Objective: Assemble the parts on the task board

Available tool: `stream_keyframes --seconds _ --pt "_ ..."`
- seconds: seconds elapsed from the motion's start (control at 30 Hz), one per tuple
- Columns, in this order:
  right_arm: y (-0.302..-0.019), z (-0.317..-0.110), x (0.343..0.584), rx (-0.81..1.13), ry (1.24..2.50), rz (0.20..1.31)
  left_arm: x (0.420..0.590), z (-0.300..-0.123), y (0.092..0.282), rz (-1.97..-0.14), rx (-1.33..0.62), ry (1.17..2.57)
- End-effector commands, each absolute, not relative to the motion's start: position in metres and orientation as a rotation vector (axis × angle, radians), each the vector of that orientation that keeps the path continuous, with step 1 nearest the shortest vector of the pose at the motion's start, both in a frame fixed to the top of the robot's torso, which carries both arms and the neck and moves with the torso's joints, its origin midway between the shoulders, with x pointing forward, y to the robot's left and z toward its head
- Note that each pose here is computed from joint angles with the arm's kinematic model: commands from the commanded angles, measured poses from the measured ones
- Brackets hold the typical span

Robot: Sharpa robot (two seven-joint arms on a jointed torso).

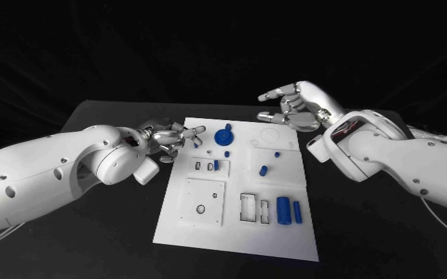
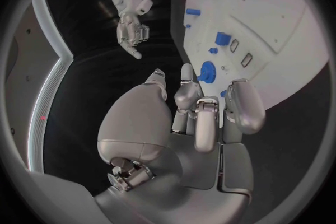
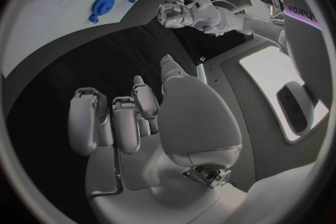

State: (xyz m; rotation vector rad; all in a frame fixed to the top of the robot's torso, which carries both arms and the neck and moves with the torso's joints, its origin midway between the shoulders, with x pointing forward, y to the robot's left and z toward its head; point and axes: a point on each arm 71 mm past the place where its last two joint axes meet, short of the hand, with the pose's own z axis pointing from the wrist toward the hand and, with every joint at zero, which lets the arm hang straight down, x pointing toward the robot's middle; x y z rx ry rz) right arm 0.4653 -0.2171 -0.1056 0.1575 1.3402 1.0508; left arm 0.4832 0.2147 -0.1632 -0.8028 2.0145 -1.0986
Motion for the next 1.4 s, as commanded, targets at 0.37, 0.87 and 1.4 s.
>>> stream_keyframes --seconds 0.37,0.87,1.4 --pt "-0.262 -0.102 0.477 0.383 1.319 1.061 0.509 -0.169 0.194 -0.415 -0.274 2.322" --pt "-0.265 -0.106 0.480 0.380 1.341 1.027 0.527 -0.161 0.157 -0.331 -0.131 2.313" --pt "-0.261 -0.109 0.483 0.368 1.366 1.016 0.533 -0.165 0.133 -0.285 -0.038 2.371"
